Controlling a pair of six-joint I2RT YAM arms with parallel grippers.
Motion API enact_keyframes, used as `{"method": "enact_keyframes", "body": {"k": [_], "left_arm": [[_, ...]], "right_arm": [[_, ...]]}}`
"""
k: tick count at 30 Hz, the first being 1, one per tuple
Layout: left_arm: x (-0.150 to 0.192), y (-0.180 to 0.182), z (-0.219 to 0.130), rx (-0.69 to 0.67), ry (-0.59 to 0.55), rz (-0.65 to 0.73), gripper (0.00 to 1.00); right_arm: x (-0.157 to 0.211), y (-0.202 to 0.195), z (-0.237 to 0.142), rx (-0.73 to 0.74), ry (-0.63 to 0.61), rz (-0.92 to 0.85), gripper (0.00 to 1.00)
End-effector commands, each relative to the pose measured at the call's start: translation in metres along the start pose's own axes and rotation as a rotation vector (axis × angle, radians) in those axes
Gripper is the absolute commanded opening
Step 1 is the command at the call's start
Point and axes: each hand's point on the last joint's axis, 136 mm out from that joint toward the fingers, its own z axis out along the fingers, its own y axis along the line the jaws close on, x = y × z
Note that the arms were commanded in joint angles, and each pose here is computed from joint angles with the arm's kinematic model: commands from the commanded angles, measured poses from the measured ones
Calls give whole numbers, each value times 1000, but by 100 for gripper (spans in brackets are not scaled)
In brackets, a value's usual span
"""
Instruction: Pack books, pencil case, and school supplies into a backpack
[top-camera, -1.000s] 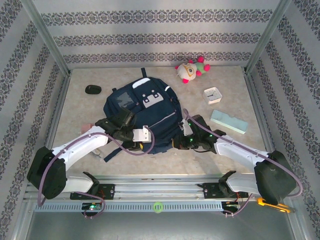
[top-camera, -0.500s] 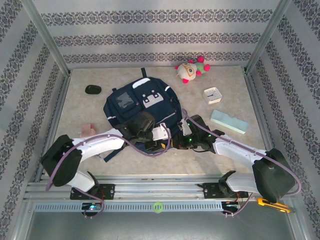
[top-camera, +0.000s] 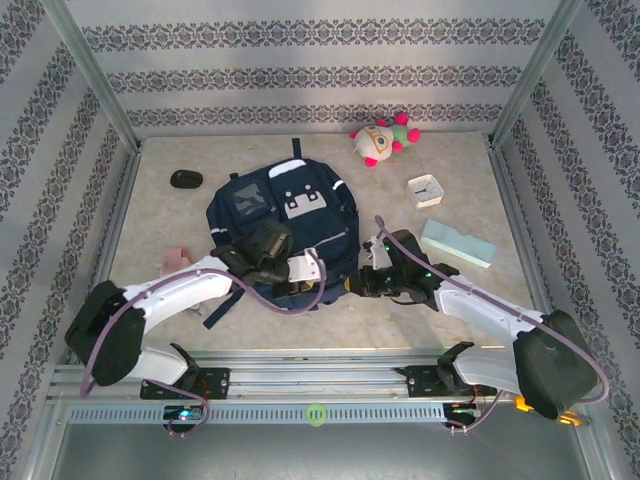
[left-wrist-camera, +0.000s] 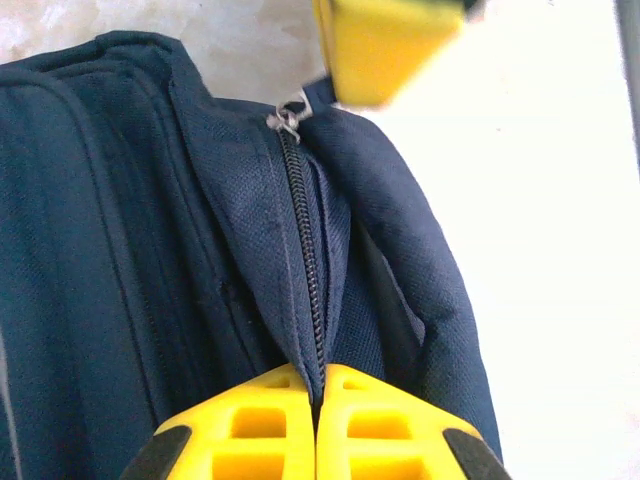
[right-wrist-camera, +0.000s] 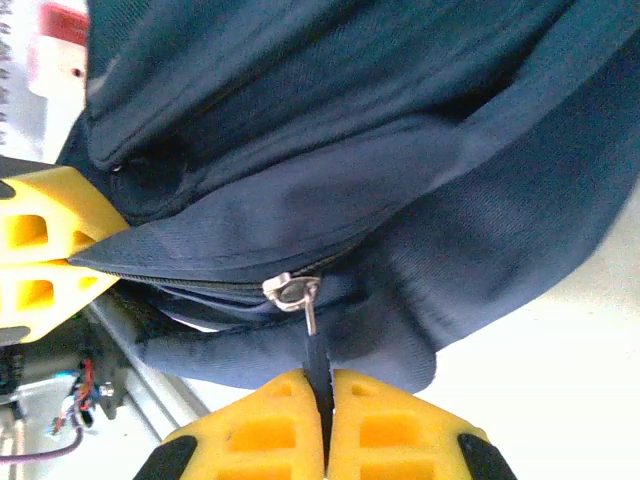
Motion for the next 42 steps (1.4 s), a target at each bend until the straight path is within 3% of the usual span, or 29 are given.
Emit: {"method": "enact_keyframes", "body": {"k": [1,5,9,11,16,22,28,29,31,35,38,42], "left_arm": [[57,-28,-23,99,195,28,1],[75,-26,-32,90,276,19,7],[33,-19,-33,90,114,-60,46],[7,-11,-30,50,13,-90,58],[-31,2,-10,-64,-107,-103,70],[-31,8,24,-111,-57,-105,78],[-2,14,44,-145,64,-97,74],[2,15,44,-159,77,-100,69],[5,15,44,-167,77,-111,48],[-16,9,34,-146,-52,-174,11],[-32,0,27,-89,-158,-216,4],[-44,-1,20,-76,-236,-248,4]], "right_arm": [[2,-30,-8,108,-27,62,0],[8,-21,-2,84,9,40,0],[15,-12,7,73,45,9,0],[16,-10,11,69,52,5,0],[16,-3,18,50,68,-15,0],[16,0,19,44,68,-29,0],[14,3,18,31,45,-36,0],[13,3,17,29,38,-37,0],[10,6,16,18,20,-44,0],[5,13,11,-3,-17,-81,0],[3,19,7,-26,-43,-115,0],[4,27,5,-64,-56,-146,0]]}}
